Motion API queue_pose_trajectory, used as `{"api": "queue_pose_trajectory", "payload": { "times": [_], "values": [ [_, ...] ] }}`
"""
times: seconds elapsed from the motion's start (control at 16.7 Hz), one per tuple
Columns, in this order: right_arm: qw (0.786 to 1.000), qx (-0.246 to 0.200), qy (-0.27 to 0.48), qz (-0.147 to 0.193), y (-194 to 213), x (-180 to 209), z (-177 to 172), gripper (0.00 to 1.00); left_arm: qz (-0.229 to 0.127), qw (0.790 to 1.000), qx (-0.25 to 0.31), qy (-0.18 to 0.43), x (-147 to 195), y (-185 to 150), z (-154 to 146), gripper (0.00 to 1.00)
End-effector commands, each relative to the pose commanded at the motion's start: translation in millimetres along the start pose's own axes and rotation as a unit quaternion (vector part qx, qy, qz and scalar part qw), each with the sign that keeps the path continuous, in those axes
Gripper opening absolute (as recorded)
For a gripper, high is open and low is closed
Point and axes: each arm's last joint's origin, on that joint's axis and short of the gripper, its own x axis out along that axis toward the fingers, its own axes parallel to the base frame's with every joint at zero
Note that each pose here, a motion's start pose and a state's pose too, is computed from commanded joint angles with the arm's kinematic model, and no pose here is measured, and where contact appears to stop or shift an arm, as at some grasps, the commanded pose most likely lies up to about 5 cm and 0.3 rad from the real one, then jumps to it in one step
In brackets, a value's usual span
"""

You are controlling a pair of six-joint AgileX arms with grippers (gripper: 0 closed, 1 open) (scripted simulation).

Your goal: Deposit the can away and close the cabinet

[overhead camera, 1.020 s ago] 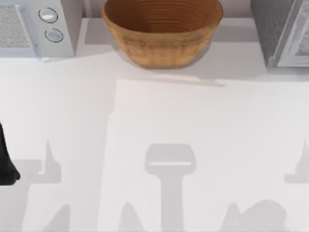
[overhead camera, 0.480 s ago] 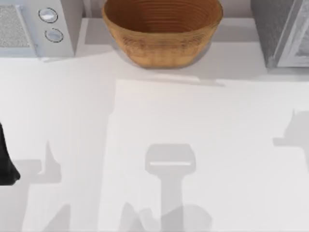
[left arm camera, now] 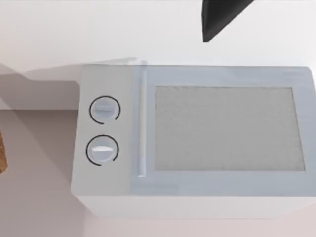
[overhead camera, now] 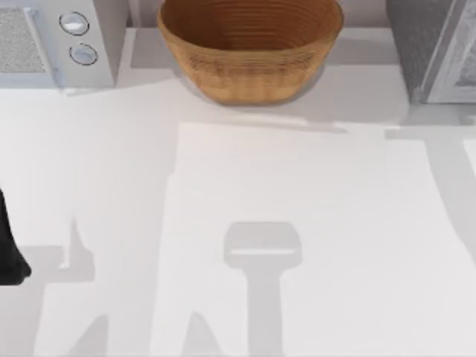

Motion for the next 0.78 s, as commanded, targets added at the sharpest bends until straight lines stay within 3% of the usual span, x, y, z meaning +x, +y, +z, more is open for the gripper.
{"api": "queue_pose_trajectory", "payload": {
  "times": [0.3, 0.78],
  "values": [
    [1.000, 0.001, -0.008, 0.000, 15, 43, 50, 0.00, 0.000, 1.000, 0.000, 0.000, 0, 0, 0, 1.00],
    [1.000, 0.002, -0.007, -0.003, 19, 58, 59, 0.00, 0.000, 1.000, 0.000, 0.000, 0, 0, 0, 1.00]
  ]
}}
